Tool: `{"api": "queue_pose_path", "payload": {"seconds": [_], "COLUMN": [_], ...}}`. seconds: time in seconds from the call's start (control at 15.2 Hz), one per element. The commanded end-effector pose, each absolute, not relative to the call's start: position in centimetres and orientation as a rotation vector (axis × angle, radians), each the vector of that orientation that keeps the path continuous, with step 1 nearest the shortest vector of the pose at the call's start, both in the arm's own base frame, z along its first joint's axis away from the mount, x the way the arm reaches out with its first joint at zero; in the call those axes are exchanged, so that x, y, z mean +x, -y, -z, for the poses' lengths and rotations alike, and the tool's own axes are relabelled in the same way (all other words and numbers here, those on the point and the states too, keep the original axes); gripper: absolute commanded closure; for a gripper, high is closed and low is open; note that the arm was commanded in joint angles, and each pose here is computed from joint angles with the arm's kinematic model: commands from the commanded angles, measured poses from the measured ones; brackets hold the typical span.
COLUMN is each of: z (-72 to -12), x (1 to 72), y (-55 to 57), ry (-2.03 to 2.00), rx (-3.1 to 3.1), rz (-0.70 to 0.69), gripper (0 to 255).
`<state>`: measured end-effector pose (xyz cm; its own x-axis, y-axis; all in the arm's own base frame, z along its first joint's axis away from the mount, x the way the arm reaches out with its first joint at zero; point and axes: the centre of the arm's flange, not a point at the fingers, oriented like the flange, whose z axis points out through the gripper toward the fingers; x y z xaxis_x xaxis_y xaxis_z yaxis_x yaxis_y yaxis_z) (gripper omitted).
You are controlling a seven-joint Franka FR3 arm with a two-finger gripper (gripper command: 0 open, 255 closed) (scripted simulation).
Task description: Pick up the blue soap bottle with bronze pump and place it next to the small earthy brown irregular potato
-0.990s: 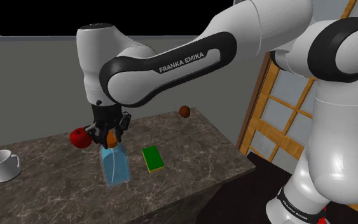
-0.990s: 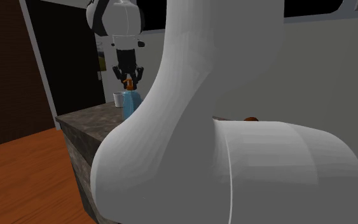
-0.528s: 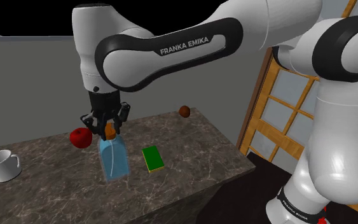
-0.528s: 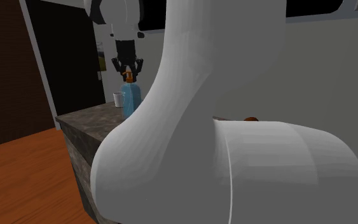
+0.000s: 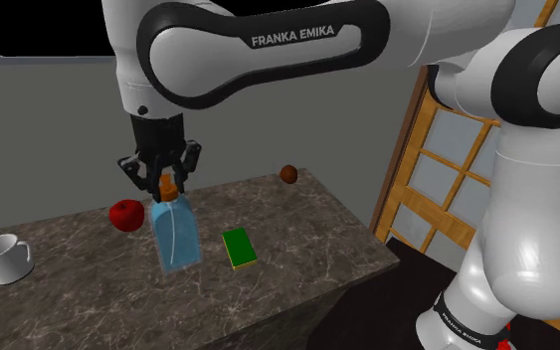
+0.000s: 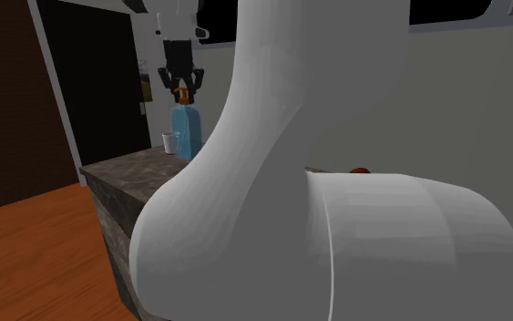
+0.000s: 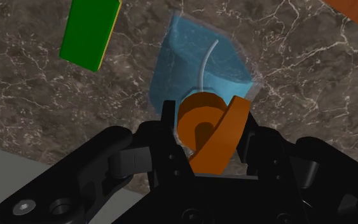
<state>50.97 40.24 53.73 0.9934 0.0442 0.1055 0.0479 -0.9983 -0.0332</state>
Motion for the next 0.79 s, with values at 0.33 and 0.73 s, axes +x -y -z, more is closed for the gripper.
{"api": "queue_pose_path", "payload": {"seconds": [0.33, 0.73], "z": [-55.5, -55.5], "x": [51.6, 52.9], "y": [-36.4, -28.5], "ry": [0.072, 0.072], "rx": [-3.101, -3.101], "rz": [0.163, 0.163], "gripper": [255, 255]}}
